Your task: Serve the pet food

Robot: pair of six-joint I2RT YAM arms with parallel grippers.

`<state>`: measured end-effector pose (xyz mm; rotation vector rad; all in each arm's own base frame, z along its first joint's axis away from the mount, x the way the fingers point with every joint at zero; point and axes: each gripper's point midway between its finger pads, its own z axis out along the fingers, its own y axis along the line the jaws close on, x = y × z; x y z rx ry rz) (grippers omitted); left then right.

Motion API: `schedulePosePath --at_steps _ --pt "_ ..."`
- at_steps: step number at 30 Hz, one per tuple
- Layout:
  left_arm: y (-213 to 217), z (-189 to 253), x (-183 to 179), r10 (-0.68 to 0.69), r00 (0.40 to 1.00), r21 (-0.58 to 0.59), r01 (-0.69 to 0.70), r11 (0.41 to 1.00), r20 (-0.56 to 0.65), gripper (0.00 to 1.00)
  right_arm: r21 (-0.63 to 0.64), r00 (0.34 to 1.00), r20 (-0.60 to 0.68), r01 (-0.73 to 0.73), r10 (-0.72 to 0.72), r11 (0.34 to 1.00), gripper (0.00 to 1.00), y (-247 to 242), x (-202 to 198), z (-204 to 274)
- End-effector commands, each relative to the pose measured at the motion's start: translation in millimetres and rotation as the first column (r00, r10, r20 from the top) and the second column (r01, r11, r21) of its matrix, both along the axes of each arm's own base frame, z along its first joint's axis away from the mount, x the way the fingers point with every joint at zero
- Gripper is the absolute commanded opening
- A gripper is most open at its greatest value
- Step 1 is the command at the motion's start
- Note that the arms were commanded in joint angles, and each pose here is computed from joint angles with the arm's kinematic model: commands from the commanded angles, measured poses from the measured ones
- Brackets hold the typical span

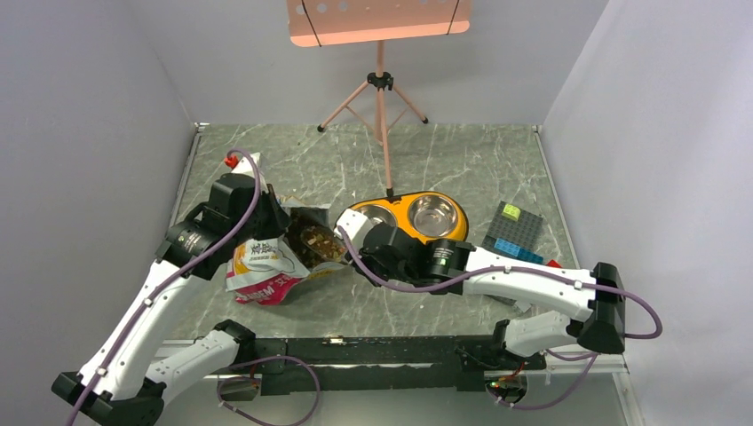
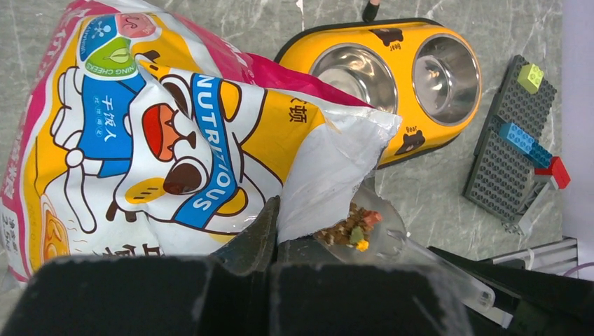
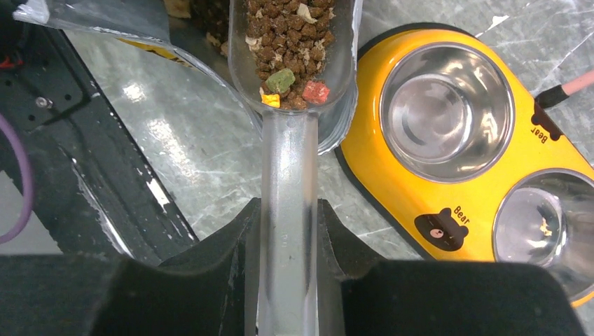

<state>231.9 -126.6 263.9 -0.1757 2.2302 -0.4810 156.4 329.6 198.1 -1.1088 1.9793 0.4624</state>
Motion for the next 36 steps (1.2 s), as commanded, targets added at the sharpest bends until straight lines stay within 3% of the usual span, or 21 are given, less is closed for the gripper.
schedulePosePath --at_steps 1,5,13,19,29,36 --pt "-40.6 63.9 16.8 -0.113 0.965 -0.189 0.159 0.969 0.235 0.00 -0.036 1.000 -0.003 -0.023 0.023 0.999 0.00 -3.0 3.9 5.5" --pt "-41.6 49.0 12.5 -0.120 0.971 -0.198 0.162 0.967 0.207 0.00 -0.018 1.000 -0.006 0.010 -0.010 1.000 0.00 -12.2 10.5 12.6" --pt "-0.6 18.4 20.3 0.104 0.989 -0.113 -0.092 0.989 0.106 0.00 0.041 0.998 0.005 0.064 -0.064 0.997 0.00 -38.2 5.8 31.8" --pt "-4.0 11.1 37.8 0.132 0.990 -0.072 -0.129 0.989 0.045 0.00 0.078 0.995 0.001 0.095 -0.095 0.992 0.00 -49.7 2.7 46.4" --pt "51.4 13.4 51.0 0.409 0.912 0.101 -0.406 0.908 -0.014 0.00 0.052 0.973 0.015 0.230 -0.231 0.972 0.00 -83.1 8.8 56.9" --pt "72.6 10.4 35.8 0.452 0.892 0.101 -0.451 0.887 0.012 0.00 0.007 0.936 -0.035 0.351 -0.350 0.936 0.00 -107.8 14.3 29.4"
